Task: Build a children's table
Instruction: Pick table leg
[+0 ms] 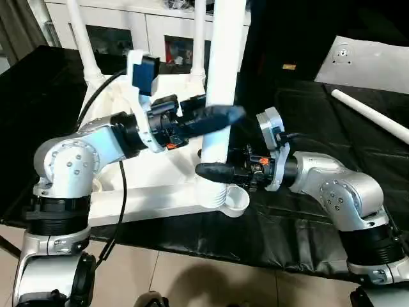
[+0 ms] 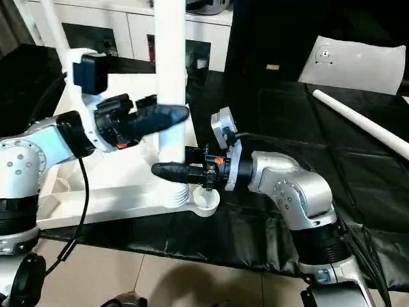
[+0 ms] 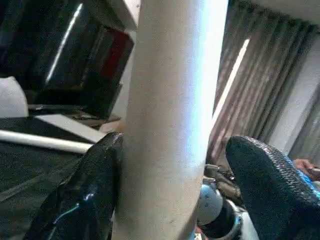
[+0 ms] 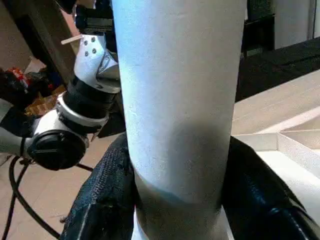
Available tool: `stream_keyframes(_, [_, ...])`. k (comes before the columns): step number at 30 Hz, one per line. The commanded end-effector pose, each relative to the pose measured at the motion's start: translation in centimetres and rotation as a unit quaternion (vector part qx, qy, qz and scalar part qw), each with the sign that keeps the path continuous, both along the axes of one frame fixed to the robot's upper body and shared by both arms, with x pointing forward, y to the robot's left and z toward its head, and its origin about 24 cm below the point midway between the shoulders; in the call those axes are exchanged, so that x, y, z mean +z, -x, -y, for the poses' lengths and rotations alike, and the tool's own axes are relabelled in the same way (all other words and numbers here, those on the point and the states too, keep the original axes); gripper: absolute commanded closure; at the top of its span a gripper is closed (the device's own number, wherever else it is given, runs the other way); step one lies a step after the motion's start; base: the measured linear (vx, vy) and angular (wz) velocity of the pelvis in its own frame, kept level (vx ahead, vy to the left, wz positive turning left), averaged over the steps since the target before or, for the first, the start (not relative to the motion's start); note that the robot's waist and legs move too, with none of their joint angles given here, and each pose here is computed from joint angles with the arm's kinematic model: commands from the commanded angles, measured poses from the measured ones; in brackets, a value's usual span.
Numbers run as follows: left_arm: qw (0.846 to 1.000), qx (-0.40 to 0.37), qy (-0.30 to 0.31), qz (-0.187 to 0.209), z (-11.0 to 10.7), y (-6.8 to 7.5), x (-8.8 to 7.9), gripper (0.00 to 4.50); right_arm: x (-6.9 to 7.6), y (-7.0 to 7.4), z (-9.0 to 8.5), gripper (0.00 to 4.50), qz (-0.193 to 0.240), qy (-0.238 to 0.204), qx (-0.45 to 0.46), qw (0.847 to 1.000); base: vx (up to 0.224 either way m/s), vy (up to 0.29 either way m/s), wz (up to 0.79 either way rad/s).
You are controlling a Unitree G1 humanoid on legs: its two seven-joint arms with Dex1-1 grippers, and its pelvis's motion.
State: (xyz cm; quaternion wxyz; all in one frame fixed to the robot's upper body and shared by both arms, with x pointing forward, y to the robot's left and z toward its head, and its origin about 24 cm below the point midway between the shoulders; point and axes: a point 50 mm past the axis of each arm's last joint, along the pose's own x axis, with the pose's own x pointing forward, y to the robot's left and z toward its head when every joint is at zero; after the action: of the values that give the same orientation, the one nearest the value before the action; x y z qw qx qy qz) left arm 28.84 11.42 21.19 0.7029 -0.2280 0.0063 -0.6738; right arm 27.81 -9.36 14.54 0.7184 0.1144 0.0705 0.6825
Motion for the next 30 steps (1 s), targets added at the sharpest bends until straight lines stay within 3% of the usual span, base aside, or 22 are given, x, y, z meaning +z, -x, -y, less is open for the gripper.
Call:
stream_keyframes(1, [1.000, -0.017, 0.000, 0.011, 0.2, 0.4, 0.4, 1.29, 0.2, 0.1, 0.1, 2.59, 0.002, 0.002, 0.005, 1.000, 0.000, 0.000, 0.00])
stream_keyframes(14, [1.000, 0.008, -0.008, 0.022, -0.1, 0.0, -0.1, 2.44, 0.1, 0.0, 0.2, 2.59, 0.007, 0.006, 0.001, 1.000, 0.000, 0.000, 0.00])
stream_keyframes(22, [0.999, 0.028, -0.013, 0.022, -0.2, -0.2, -0.2, 2.61, 0.1, -0.7, 0.0, 2.59, 0.028, 0.020, -0.038, 0.999, 0.000, 0.000, 0.00])
stream_keyframes(23, [0.999, 0.045, -0.020, 0.024, -0.3, -0.4, -0.3, 2.61, 0.1, -1.2, 0.0, 2.03, 0.037, 0.023, -0.069, 0.997, 0.000, 0.000, 0.00])
stream_keyframes(27, [0.991, 0.117, -0.052, 0.034, -0.4, -1.2, -0.4, 2.62, 0.3, -2.1, -0.4, 1.80, 0.048, 0.015, -0.134, 0.990, 0.000, 0.000, 0.00])
stream_keyframes(29, [0.988, 0.140, -0.062, 0.033, -0.5, -1.5, -0.4, 2.62, 0.2, -2.2, -0.5, 1.47, 0.052, 0.019, -0.152, 0.987, 0.000, 0.000, 0.00])
stream_keyframes(30, [0.979, 0.184, -0.080, 0.037, -0.5, -2.0, -0.5, 2.62, 0.0, -2.3, -0.8, 1.44, 0.062, 0.029, -0.176, 0.982, 0.000, 0.000, 0.00])
